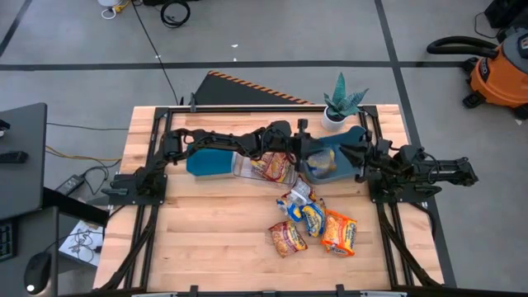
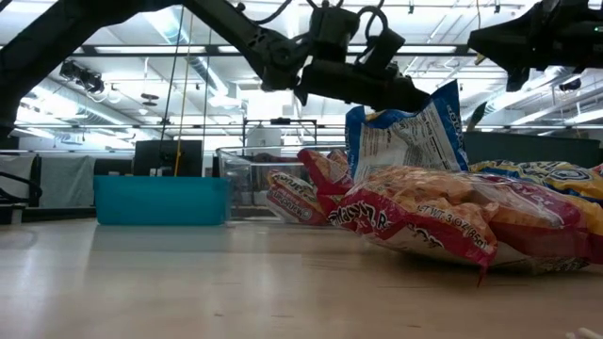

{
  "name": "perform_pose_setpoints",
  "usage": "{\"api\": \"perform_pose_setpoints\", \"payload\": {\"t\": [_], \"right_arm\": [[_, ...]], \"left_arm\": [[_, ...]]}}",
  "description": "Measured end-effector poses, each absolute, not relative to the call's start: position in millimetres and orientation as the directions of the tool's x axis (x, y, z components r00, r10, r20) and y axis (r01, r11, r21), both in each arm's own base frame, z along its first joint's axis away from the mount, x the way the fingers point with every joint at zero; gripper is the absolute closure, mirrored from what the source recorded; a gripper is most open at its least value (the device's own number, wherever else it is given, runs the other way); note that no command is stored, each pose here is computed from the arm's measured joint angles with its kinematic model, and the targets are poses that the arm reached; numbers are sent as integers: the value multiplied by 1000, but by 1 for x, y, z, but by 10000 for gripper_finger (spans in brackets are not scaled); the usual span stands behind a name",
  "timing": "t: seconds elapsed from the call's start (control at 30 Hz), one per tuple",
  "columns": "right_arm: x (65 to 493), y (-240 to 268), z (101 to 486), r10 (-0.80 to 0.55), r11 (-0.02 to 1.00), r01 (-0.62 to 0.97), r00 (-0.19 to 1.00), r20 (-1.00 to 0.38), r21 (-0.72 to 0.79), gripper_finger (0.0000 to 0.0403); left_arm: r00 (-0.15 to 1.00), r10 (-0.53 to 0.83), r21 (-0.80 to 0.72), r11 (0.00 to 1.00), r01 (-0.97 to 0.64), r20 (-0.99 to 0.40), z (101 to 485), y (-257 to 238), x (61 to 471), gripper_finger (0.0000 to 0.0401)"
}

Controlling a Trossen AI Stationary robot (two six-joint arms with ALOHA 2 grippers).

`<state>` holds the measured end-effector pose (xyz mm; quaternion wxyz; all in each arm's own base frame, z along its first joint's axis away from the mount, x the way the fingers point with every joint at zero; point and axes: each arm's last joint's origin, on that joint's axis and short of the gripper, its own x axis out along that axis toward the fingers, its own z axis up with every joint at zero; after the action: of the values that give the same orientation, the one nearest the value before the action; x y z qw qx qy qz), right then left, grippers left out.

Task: Sort Maruchan noodles
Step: Put the blue noodle pack into the right blue bin

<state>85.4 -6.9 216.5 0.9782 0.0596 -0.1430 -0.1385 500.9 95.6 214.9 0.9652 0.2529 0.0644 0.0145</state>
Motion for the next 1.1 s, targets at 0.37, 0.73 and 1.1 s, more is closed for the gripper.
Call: {"api": "perform_pose_setpoints", "payload": {"t": [0.37,0.73,1.1], "right_arm": [[103,-4,213,-241,959,220,965,101,177,325],[151,12,239,-162,983,177,960,-229,48,325],[198,45,259,-38,999,40,866,-498,-7,325]], "left_arm": [[961,26,449,887,104,-275,275,84,467,229],[894,2,421,883,209,-448,285,43,450,288],[777,83,440,858,263,-624,263,2,433,324]]}}
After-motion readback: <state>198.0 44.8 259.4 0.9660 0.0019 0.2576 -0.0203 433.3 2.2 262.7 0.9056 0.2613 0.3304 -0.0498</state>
